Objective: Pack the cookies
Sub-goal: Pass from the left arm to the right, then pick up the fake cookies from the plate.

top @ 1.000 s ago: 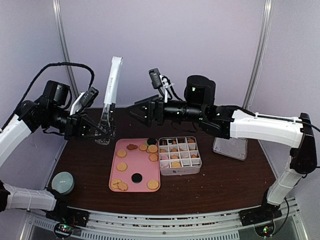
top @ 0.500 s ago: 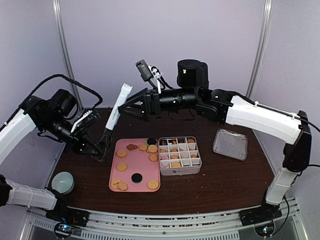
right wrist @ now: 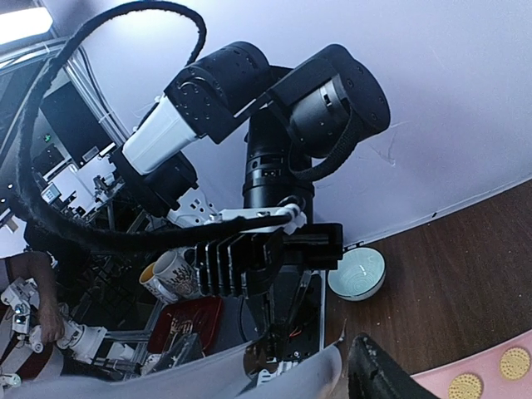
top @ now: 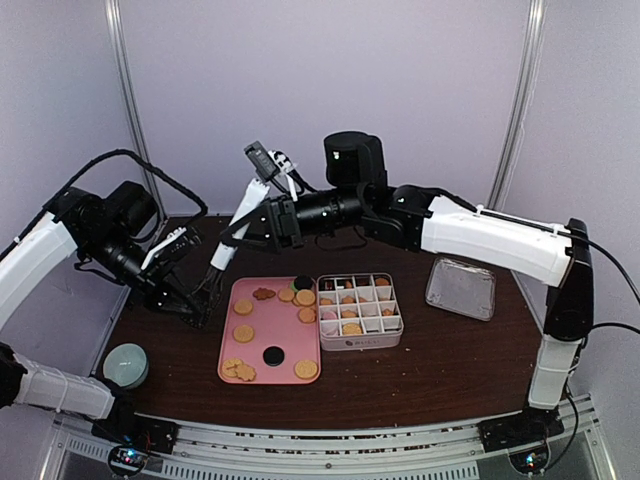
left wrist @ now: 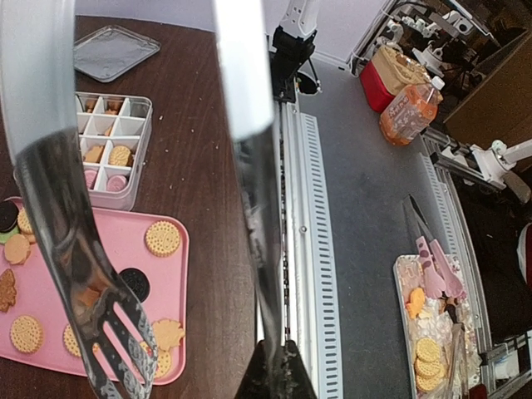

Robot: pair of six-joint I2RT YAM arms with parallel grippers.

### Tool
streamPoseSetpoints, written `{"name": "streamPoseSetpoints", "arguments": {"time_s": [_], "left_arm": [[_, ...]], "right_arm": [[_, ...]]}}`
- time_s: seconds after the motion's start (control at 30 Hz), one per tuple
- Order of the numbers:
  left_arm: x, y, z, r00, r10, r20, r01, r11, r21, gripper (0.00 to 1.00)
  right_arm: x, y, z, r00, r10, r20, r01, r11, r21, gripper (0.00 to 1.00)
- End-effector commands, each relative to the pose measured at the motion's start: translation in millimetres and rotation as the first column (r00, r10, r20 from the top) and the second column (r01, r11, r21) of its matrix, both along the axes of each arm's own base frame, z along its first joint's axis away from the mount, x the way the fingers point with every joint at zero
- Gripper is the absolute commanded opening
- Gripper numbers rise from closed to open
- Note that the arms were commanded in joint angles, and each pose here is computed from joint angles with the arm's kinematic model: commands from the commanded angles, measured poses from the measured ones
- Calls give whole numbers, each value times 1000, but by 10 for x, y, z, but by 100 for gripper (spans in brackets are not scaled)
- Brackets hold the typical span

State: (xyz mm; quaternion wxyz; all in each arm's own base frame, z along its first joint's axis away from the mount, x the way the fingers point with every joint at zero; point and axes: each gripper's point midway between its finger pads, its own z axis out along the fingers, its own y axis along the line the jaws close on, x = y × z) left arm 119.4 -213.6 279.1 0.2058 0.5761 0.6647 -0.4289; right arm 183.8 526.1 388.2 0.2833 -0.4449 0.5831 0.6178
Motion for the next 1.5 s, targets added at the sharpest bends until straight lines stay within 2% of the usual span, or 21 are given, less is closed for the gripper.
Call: {"name": "streamPoseSetpoints", "arguments": {"time_s": [0.0,0.2,0.27,0.33,0.47,0.57,0.63,0.77,0.9,1.03,1.1,1.2,1.3,1.47], "left_arm": [[-19,0,94,998,-29,53,31,999,-20,0],[-18,-11,107,998,-32,48,33,999,-28,0],[-13,-13,108,998,-31,46,32,999,-28,0],[-13,-11,106,998,-30,48,31,999,-24,0],[50,21,72,998,3,66,-4,1000,16,2],[183,61,-11,993,63,104,-70,995,71,10],[275,99,-77,986,104,132,-119,987,112,27],[467,213,-165,961,186,205,-226,956,188,71],[667,371,-221,924,240,298,-319,913,254,87],[941,572,-263,869,320,377,-440,849,293,90],[1079,689,-311,843,365,396,-497,809,313,95],[1247,859,-449,820,405,403,-549,755,358,96],[1376,975,-555,810,448,378,-577,723,380,96],[1505,1063,-643,798,497,340,-600,698,389,96]], "right_arm": [[-108,17,187,999,37,-1,-37,998,58,56],[-266,99,89,997,74,-20,-73,996,50,54],[-257,122,68,998,55,-24,-54,997,46,48],[-196,115,64,1000,8,-21,-7,999,46,41],[55,-2,11,982,-187,30,187,982,22,30],[239,-144,-62,941,-327,81,328,945,5,29],[343,-238,-98,907,-407,108,409,912,2,28],[523,-418,-212,829,-530,180,542,840,-25,27],[766,-609,-426,710,-649,274,689,720,-79,27],[954,-737,-661,595,-722,354,793,599,-110,28],[1030,-777,-764,530,-748,401,839,531,-117,28],[1113,-779,-912,459,-759,463,882,454,-130,28],[1168,-728,-1059,428,-753,500,899,411,-152,28],[1179,-650,-1260,426,-747,511,902,394,-177,27]]}}
